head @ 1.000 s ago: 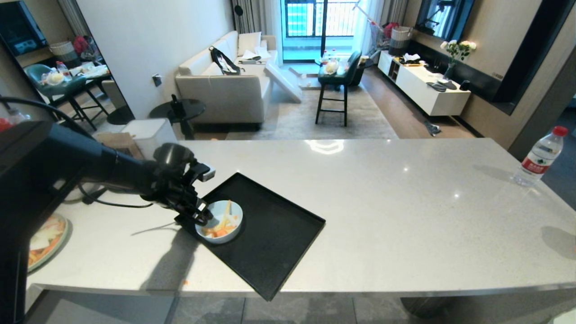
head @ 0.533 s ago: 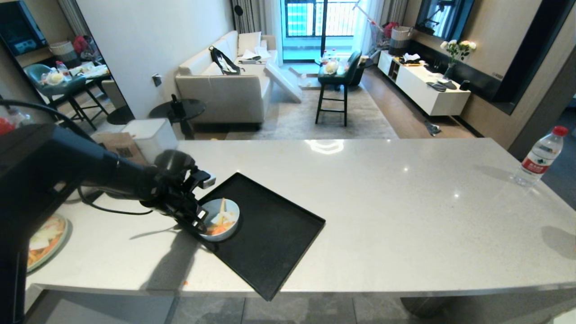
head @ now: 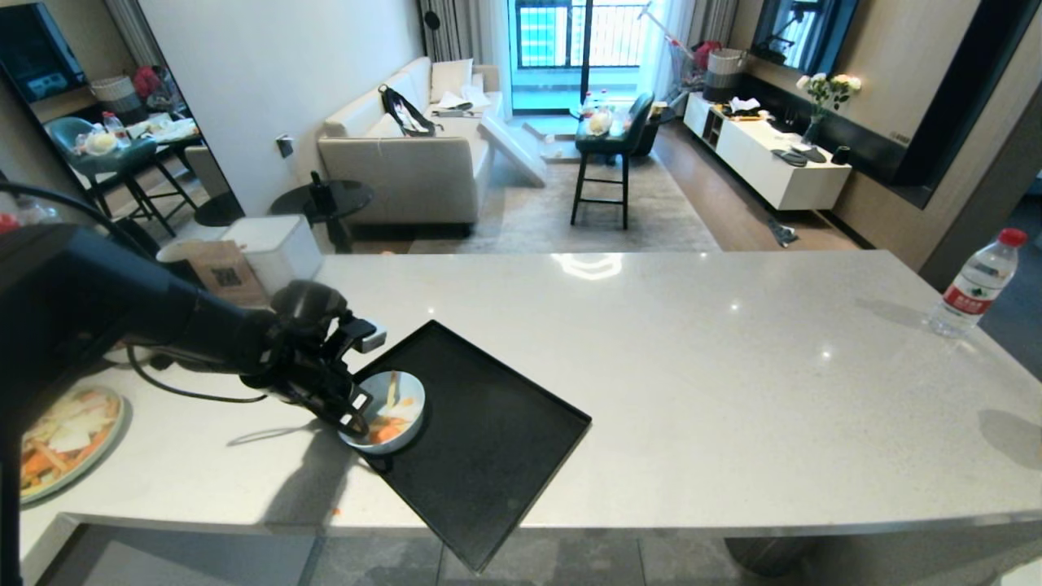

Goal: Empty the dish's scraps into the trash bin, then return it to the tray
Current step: Pick up the bowl with leftover food

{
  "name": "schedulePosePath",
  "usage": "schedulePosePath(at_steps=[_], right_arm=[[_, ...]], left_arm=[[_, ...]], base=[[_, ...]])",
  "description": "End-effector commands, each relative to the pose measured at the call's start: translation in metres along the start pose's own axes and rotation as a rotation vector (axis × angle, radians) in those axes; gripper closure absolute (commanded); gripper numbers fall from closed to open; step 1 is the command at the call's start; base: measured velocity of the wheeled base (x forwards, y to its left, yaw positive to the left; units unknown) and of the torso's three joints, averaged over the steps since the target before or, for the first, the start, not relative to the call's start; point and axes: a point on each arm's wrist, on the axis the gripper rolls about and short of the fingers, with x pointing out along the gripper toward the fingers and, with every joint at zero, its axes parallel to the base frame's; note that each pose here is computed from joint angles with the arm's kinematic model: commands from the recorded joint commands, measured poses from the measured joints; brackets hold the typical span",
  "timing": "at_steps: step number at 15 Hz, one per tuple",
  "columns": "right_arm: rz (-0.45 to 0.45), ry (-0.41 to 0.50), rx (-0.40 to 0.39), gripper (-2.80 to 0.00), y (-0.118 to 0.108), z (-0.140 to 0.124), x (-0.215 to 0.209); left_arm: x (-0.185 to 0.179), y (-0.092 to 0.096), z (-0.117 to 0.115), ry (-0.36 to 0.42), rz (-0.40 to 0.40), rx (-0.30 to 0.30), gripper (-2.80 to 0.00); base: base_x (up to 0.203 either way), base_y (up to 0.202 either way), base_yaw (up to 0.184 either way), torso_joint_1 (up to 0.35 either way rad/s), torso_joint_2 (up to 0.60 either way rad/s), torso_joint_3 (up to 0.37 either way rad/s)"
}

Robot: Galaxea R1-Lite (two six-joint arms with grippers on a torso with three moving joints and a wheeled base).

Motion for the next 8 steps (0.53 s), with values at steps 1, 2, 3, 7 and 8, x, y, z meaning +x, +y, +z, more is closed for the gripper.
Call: schedulePosePath(at_steps=[1, 2, 3, 7, 8], right_arm=[[-0.001, 0.0, 0.0, 0.0, 0.0, 0.0, 0.0], [0.0, 0.0, 0.0, 0.0, 0.0, 0.0, 0.0], [0.0, -0.002, 0.0, 0.0, 0.0, 0.0, 0.0], [0.0, 0.0, 0.0, 0.0, 0.0, 0.0, 0.0], [-0.001, 0.0, 0.0, 0.0, 0.0, 0.0, 0.0]], left_arm=[[-0.004, 0.0, 0.002, -0.011, 0.002, -0.026, 0.0], [-0.007, 0.0, 0.003, -0.02, 0.004, -0.047, 0.0], [-0.007, -0.002, 0.005, -0.025, 0.003, -0.064, 0.0], [-0.016, -0.005, 0.01, -0.049, 0.006, -0.131, 0.0], [-0.018, -0.006, 0.011, -0.056, 0.006, -0.144, 0.0]], base=[[0.0, 0.0, 0.0, 0.0, 0.0, 0.0], [0.0, 0.0, 0.0, 0.0, 0.0, 0.0], [0.0, 0.0, 0.0, 0.0, 0.0, 0.0], [0.0, 0.0, 0.0, 0.0, 0.0, 0.0], [0.0, 0.0, 0.0, 0.0, 0.0, 0.0]])
